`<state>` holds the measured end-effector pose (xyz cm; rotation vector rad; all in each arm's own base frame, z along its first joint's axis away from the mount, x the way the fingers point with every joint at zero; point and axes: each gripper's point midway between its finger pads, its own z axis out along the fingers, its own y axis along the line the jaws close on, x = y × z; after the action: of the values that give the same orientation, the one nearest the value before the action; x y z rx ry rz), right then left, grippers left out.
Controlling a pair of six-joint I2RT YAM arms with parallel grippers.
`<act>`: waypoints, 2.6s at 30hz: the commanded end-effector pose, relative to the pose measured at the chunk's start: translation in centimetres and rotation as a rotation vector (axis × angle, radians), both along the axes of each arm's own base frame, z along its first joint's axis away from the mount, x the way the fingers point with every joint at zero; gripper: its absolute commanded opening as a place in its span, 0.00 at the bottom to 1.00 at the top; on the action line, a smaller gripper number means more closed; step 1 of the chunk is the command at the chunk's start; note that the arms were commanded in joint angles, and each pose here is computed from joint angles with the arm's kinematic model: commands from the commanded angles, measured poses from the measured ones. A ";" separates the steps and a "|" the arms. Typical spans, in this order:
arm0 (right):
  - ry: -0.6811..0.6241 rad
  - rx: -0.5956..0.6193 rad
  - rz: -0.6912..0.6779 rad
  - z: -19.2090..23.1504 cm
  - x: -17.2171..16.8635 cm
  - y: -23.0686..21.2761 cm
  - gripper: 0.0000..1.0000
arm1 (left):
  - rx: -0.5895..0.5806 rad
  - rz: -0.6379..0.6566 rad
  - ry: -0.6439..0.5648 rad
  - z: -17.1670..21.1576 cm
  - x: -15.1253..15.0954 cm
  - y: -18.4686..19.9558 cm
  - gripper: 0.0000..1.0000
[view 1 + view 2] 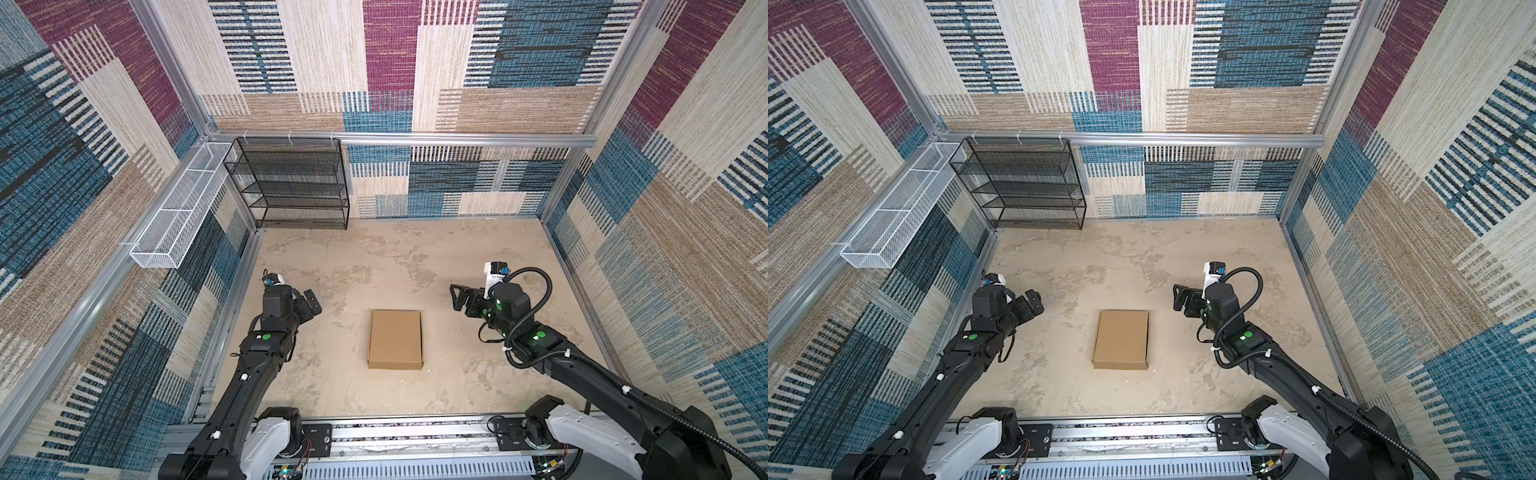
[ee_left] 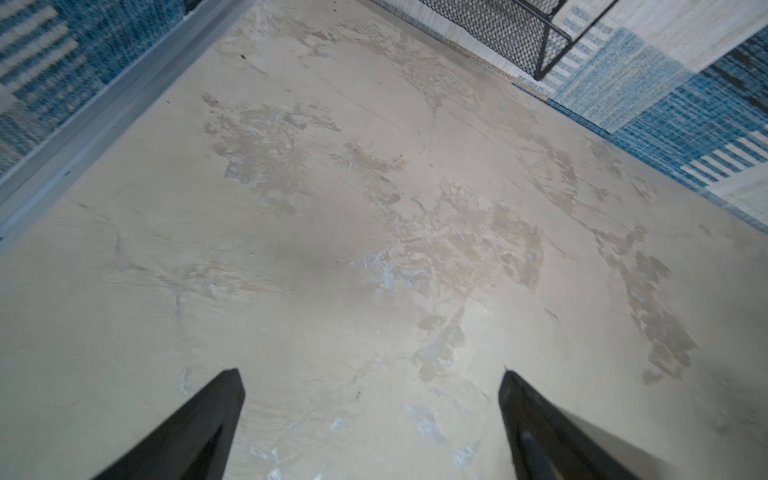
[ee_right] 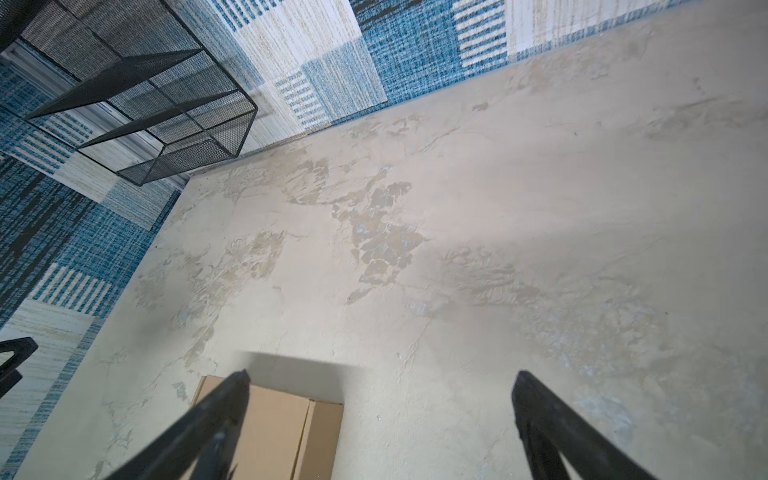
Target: Fold the paper box
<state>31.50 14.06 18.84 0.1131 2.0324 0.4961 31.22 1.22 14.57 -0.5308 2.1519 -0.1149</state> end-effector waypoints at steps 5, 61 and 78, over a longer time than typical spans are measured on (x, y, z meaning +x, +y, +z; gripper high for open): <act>-0.096 -0.045 -0.101 1.4 0.8 -2.9 0.99 | 0.122 0.061 -0.143 1.0 1.5 2.4 0.99; -0.274 -0.404 -0.539 -2.2 3.0 -16.2 1.00 | 0.314 -0.247 -0.237 -5.2 8.9 0.7 0.99; -0.299 -0.460 -0.525 -3.8 4.5 -16.8 1.00 | 0.314 -0.247 -0.238 -5.2 8.9 0.7 0.99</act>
<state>35.32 -3.17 13.15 0.2821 1.7644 -0.2976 39.92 2.09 9.07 -0.0848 1.9537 0.0260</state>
